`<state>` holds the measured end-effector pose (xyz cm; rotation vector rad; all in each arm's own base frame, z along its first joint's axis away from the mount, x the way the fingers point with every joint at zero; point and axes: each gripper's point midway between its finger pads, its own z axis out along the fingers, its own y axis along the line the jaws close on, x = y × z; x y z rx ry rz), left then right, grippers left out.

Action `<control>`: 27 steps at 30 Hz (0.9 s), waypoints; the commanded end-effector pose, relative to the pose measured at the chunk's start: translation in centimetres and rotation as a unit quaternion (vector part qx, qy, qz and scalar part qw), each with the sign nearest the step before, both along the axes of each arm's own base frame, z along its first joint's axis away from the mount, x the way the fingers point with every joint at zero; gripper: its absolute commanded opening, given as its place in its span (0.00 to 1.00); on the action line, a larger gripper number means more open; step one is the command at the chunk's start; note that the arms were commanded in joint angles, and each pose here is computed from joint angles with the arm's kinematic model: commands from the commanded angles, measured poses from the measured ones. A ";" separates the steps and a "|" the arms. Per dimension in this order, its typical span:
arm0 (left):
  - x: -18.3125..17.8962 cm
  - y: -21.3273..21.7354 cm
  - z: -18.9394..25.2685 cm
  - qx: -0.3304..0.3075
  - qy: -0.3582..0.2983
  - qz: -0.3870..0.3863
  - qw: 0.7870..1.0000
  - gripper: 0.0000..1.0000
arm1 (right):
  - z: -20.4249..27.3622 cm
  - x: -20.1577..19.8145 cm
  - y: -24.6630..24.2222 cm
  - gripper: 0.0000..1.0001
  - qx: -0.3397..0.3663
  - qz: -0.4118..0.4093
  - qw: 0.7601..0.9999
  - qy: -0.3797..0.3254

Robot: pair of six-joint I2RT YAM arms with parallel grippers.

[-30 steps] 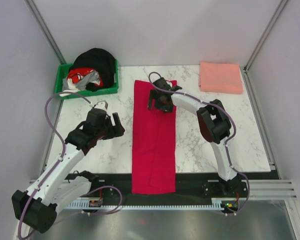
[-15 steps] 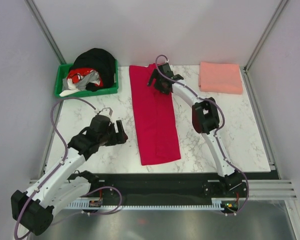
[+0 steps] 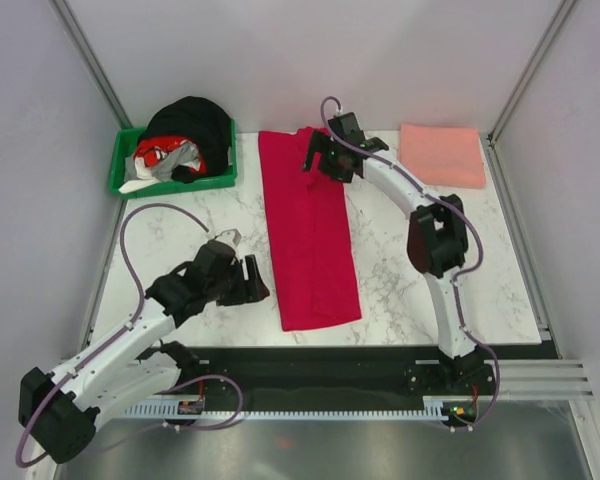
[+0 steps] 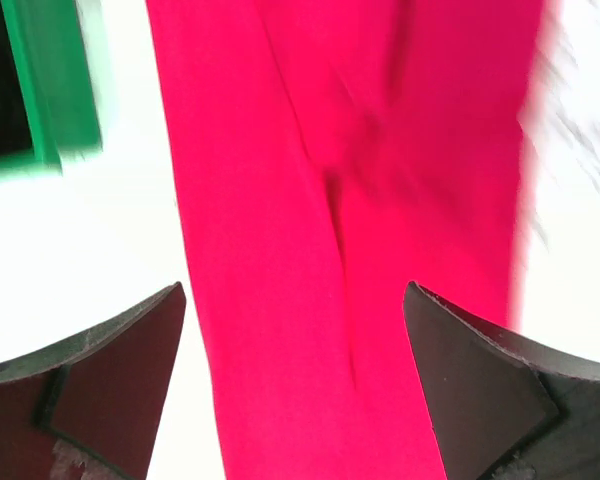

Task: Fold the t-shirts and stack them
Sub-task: Fold the tshirt

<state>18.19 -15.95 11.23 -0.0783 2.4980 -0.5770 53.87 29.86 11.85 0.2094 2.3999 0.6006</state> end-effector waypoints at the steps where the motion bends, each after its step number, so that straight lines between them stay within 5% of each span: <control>1: -2.2 -1.9 -1.3 -0.027 0.045 -0.006 0.999 0.74 | 6.2 -5.6 -3.5 0.98 -0.033 0.019 0.999 -0.018; 4: -3.6 -2.7 -2.7 -0.028 0.065 -0.006 0.997 0.73 | 5.2 -13.4 -7.9 0.98 -0.063 -0.001 0.998 0.011; 5: -3.9 -2.9 -3.1 -0.030 0.070 -0.006 0.997 0.73 | 0.6 -17.4 -9.6 0.98 -0.091 -0.002 0.994 0.063; 7: -4.7 -3.7 -4.3 -0.039 0.083 -0.010 0.996 0.72 | 1.1 -21.0 -11.3 0.96 -0.091 -0.018 0.995 0.048; 11: -5.6 -5.5 -6.1 -0.080 0.103 -0.015 0.991 0.64 | -4.8 -29.8 -14.1 0.81 -0.095 -0.022 0.989 0.110; 14: -6.1 -5.8 -7.6 -0.078 0.113 -0.007 0.991 0.61 | -6.7 -32.8 -13.8 0.72 -0.062 -0.011 0.991 0.118; 27: -5.6 -5.8 -7.9 -0.049 0.084 0.022 0.995 0.61 | -7.9 -35.5 -9.0 0.71 -0.013 0.058 0.991 0.119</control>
